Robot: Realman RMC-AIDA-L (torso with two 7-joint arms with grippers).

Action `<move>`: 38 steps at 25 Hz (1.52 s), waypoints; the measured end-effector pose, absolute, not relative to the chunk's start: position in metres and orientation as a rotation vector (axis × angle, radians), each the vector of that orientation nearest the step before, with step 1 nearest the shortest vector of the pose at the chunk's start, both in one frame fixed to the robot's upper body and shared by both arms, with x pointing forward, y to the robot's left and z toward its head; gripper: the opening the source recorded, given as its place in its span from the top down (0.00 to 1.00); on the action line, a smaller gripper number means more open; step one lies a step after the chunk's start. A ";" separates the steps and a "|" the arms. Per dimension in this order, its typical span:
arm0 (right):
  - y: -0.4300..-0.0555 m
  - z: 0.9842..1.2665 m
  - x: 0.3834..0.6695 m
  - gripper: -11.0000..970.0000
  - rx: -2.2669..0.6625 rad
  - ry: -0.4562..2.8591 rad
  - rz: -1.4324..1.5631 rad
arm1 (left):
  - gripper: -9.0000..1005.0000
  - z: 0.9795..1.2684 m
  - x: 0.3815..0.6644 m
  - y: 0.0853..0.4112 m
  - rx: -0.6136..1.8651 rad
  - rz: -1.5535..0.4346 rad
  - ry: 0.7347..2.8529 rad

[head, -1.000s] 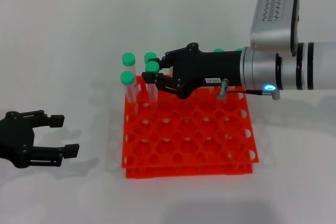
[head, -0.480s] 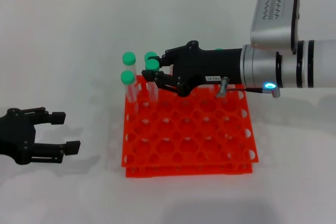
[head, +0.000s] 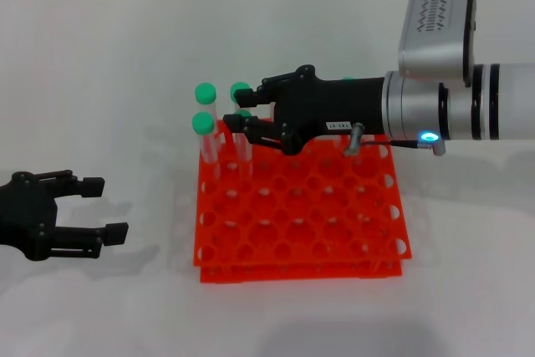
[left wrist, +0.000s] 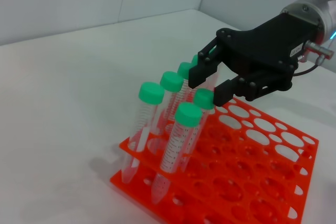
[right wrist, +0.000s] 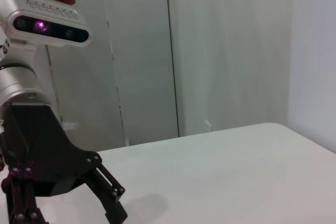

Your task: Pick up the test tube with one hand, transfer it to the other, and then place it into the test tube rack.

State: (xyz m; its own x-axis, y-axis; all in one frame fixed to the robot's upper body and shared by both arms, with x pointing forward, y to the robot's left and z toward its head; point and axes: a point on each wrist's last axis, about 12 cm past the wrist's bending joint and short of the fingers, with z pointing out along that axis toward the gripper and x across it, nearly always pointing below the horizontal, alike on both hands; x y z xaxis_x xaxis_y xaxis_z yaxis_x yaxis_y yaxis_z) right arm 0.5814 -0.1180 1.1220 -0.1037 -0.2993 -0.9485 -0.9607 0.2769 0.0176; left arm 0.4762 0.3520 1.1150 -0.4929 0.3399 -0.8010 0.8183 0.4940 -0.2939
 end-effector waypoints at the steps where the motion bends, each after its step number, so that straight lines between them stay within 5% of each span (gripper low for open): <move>1: -0.118 1.122 0.581 0.66 -1.191 1.600 0.880 | 0.12 1.115 0.476 0.352 0.949 -0.896 2.055; 9: -0.119 1.126 0.576 0.65 -1.213 1.569 0.913 | 0.12 1.115 0.476 0.353 0.953 -0.895 2.051; 14: -0.129 1.132 0.568 0.45 -1.201 1.530 0.939 | 0.12 1.117 0.476 0.352 0.959 -0.897 2.020; 38: -0.252 1.160 0.553 0.10 -1.006 1.573 0.834 | 0.12 1.142 0.484 0.338 0.871 -0.997 1.759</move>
State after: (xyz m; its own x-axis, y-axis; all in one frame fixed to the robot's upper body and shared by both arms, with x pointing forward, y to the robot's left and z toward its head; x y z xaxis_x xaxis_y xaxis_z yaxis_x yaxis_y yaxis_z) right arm 0.5530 -0.2521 1.1604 -0.1044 -0.1886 -0.9765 -0.9141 0.4050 0.0195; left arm 0.4837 0.3378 1.1422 -0.3411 0.1368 -0.9300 0.8683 0.4249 -0.2559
